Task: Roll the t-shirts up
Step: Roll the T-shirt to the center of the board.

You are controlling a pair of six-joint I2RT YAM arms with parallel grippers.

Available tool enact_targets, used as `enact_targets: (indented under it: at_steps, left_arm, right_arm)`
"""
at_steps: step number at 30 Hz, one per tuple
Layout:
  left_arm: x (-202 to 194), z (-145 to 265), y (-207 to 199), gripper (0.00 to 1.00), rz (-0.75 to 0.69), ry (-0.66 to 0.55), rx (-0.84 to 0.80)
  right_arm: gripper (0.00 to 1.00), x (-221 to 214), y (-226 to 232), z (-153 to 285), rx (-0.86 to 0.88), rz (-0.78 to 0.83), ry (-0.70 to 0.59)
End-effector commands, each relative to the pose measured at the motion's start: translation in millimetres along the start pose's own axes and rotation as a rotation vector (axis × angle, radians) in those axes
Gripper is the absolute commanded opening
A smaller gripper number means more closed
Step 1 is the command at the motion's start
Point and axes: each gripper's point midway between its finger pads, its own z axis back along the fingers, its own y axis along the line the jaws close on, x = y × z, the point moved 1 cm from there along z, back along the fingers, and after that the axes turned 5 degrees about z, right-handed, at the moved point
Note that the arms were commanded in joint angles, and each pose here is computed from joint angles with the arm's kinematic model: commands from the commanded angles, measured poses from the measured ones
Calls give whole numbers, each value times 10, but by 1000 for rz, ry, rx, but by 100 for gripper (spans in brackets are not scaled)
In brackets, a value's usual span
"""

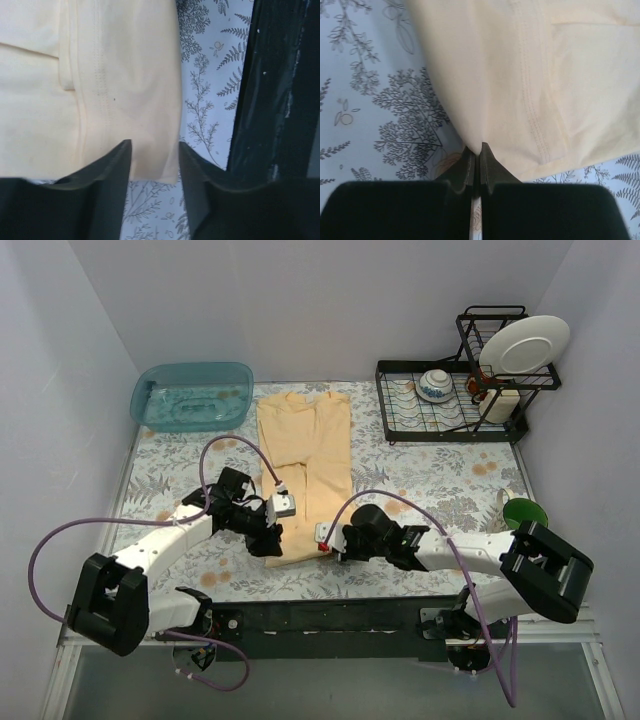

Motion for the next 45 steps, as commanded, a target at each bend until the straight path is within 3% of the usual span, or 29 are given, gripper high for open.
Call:
enact_targets:
  at_steps: [1, 4, 10, 24, 27, 33, 39, 45]
  left_arm:
    - [219, 130, 7, 49, -107, -113, 75]
    - [188, 163, -67, 59, -162, -157, 104]
    - [219, 131, -76, 70, -188, -190, 158]
    - [-101, -163, 34, 65, -337, -66, 215]
    - [-116, -203, 83, 61, -337, -56, 219]
    - [-152, -276, 220, 36, -281, -2, 233]
    - [-54, -234, 3, 13, -263, 15, 97]
    - [67, -58, -19, 5, -167, 38, 8]
  right_arm:
    - [1, 90, -204, 45, 26, -191, -25]
    - [1, 120, -266, 84, 67, -298, -39]
    - [1, 246, -253, 90, 105, -365, -70]
    - [1, 381, -400, 51, 118, -479, -112]
    - [1, 343, -340, 58, 136, -476, -107]
    - [1, 258, -250, 79, 157, -448, -96]
    - [1, 149, -133, 182, 258, -471, -67]
    - [1, 76, -131, 360, 404, -413, -55]
